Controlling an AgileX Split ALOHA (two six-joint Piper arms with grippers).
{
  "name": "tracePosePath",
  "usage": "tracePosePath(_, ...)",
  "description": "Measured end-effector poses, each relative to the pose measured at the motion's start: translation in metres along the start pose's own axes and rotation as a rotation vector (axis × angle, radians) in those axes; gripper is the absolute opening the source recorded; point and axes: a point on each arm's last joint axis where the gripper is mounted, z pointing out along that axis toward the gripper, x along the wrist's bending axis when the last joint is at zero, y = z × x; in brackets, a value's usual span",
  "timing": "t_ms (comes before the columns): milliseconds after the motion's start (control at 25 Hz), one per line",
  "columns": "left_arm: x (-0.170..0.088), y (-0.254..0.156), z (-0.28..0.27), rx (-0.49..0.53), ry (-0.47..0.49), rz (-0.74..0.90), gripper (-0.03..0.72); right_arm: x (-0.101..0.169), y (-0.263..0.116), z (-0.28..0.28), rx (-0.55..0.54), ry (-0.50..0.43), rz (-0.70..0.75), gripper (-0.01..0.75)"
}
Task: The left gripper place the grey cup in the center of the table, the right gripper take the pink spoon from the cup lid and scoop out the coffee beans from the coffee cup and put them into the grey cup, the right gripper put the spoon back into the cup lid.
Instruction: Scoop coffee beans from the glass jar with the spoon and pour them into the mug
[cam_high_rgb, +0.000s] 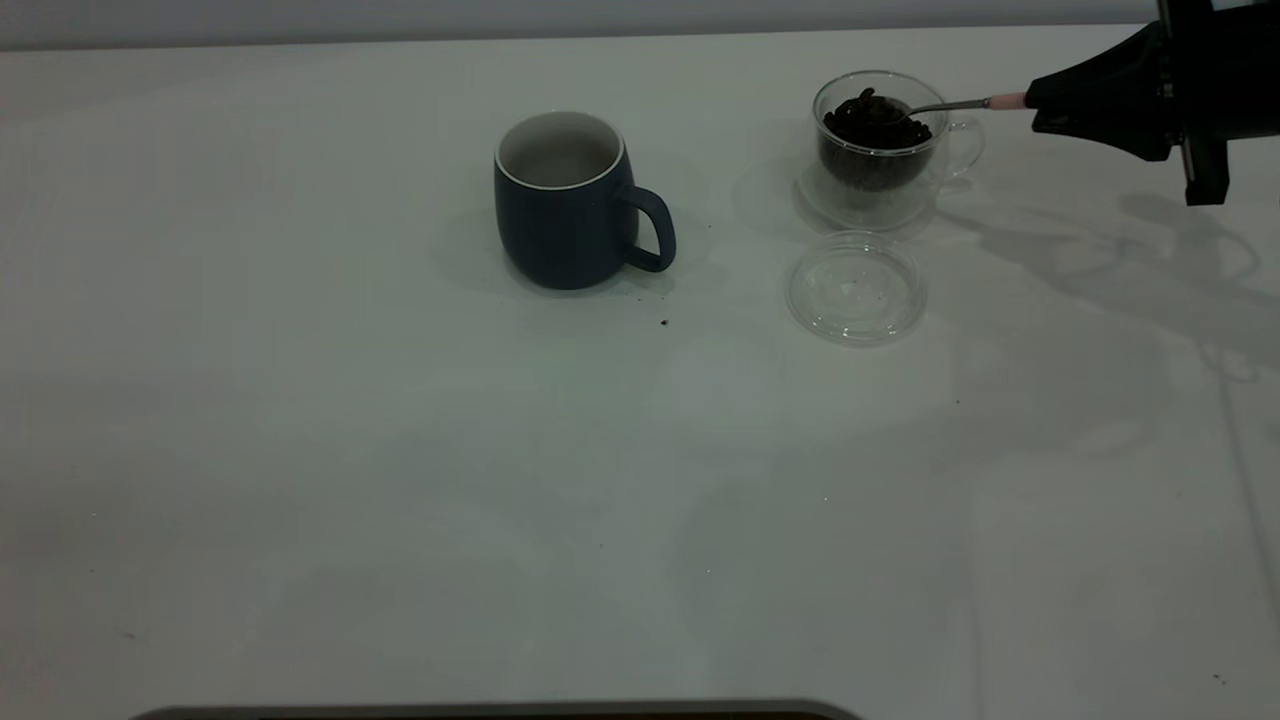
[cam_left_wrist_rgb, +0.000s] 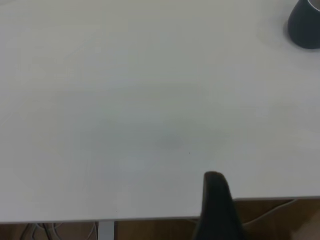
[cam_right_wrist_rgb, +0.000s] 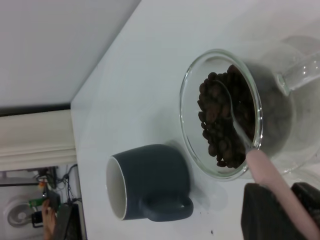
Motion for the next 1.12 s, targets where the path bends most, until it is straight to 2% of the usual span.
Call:
tracePosePath(440,0.0,0.0,0.0,0.0,0.0,0.002,0.567,-0.0017,-0.0004,-0.0029,0.016,0.0,0.047,0.106)
tracePosePath(880,0.0,0.0,0.0,0.0,0.0,0.002,0.567,0.0055,-0.0002,-0.0045,0.022,0.087,0.081,0.106)
tracePosePath(1120,0.0,0.0,0.0,0.0,0.0,0.002,0.567,0.0007,-0.0001,-0.0093,0.041,0.064,0.145,0.106)
